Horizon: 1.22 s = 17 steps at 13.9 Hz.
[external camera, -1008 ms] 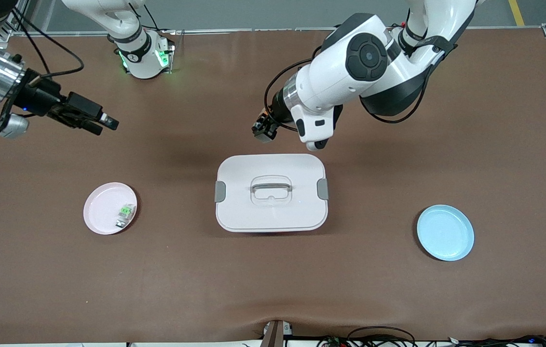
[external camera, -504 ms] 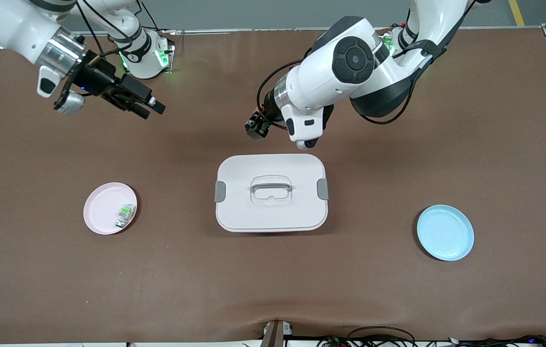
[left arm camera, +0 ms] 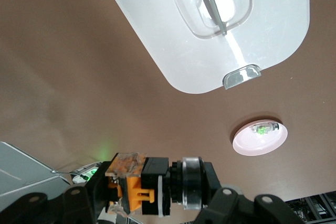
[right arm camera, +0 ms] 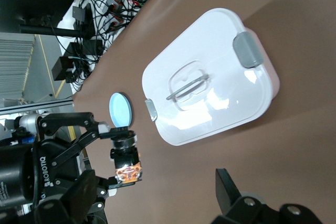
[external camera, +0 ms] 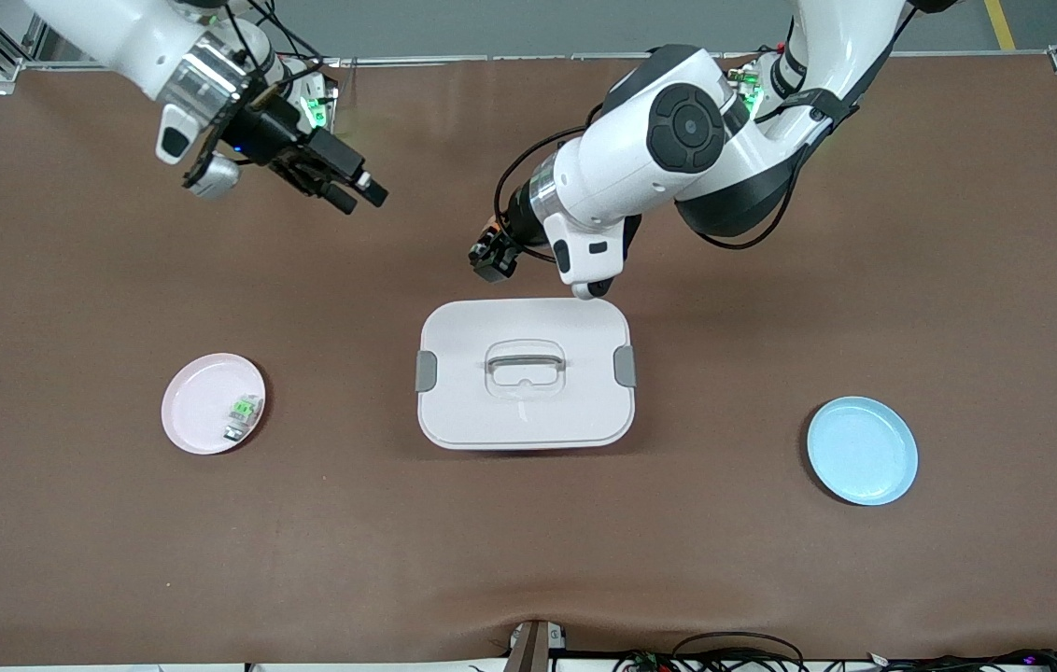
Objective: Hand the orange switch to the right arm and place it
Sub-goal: 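Hold the switch up while the right gripper reaches toward it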
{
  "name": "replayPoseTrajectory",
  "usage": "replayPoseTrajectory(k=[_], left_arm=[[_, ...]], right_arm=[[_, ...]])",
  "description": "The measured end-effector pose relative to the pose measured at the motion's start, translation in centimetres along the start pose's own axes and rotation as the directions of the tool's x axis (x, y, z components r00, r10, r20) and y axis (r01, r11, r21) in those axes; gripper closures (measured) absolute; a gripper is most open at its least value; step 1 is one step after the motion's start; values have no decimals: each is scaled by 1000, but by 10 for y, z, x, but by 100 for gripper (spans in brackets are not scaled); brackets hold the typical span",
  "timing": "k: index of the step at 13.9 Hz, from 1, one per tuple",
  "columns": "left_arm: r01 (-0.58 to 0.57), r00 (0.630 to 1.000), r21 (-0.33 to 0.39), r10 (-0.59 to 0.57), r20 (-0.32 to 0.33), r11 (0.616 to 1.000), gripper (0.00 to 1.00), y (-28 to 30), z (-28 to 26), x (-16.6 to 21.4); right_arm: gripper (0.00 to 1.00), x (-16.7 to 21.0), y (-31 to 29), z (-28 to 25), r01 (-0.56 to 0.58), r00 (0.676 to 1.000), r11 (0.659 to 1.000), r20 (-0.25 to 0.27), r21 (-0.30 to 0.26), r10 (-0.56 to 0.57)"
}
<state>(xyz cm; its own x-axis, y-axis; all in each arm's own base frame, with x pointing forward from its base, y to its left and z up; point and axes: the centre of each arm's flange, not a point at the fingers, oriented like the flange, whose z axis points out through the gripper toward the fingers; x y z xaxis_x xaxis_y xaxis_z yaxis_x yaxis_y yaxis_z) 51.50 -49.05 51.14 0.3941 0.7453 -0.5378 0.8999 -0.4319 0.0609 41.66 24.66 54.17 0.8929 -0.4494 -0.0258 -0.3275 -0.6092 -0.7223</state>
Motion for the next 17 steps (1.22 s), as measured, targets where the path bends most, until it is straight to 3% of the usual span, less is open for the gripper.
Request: replayPoseTrajectory(k=[8, 17], left_arm=[[22, 1000, -28, -22, 18, 999, 28, 5, -5, 0], [15, 1000, -16, -14, 26, 1000, 28, 4, 7, -9]], right_arm=[[0, -50, 1, 89, -18, 996, 999, -84, 27, 20], [0, -51, -11, 100, -65, 994, 996, -84, 66, 71]])
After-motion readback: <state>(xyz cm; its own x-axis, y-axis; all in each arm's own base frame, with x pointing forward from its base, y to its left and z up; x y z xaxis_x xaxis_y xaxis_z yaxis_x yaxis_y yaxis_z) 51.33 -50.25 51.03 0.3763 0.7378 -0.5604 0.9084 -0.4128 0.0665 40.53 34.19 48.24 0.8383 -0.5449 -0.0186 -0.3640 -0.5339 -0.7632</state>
